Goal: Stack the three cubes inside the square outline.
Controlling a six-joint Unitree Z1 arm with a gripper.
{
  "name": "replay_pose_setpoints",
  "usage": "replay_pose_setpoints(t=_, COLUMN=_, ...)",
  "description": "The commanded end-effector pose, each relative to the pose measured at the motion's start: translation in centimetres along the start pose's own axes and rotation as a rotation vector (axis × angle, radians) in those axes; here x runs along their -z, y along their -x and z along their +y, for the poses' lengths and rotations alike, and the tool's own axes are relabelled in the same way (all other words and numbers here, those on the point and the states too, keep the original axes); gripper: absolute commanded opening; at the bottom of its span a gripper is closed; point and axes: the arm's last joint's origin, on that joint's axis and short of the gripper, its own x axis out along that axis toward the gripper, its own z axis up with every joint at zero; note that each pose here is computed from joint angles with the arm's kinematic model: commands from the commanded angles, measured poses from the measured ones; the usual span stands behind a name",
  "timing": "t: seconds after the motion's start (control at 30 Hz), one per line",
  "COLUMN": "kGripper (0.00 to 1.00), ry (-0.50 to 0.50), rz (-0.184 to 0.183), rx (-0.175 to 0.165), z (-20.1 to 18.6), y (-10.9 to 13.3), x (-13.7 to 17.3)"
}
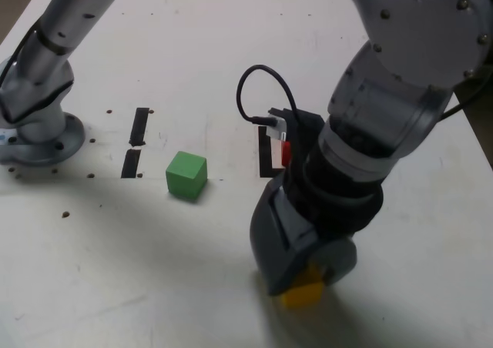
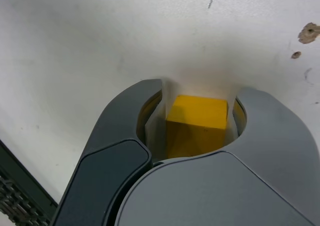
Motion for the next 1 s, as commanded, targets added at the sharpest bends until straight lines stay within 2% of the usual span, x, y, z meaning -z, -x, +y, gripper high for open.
replay_pose_setpoints(t=0.0, kGripper=0.29, ry=-0.007, rz=-0.002, rx=-0.002, z=0.3, y=0.5, x=0.1)
replay_pose_setpoints(t=0.1, kGripper=0.29, ry=-0.019, rz=-0.009, rx=-0.020, z=1.7, y=2.1, x=0.8)
replay_pose_setpoints(t=0.17, kGripper=0.29, ry=-0.035, rz=-0.026, rx=-0.033, z=3.2, y=3.8, x=1.5)
replay_pose_setpoints(t=0.33, kGripper=0.29, ry=-0.121, rz=-0.111, rx=-0.046, z=8.7, y=8.7, x=3.7)
replay_pose_setpoints(t=0.5, kGripper=0.29, ry=-0.152, rz=-0.174, rx=-0.043, z=13.6, y=11.4, x=4.9)
replay_pose_setpoints(t=0.57, kGripper=0.29, ry=-0.166, rz=-0.173, rx=-0.042, z=15.1, y=11.6, x=4.5)
replay_pose_setpoints(t=0.73, kGripper=0.29, ry=-0.186, rz=-0.125, rx=-0.065, z=17.8, y=10.6, x=2.5)
replay_pose_setpoints(t=0.83, kGripper=0.29, ry=-0.215, rz=-0.106, rx=-0.087, z=18.5, y=9.9, x=1.2)
replay_pose_setpoints(t=0.97, kGripper=0.29, ry=-0.256, rz=-0.079, rx=-0.090, z=18.6, y=9.0, x=-0.2)
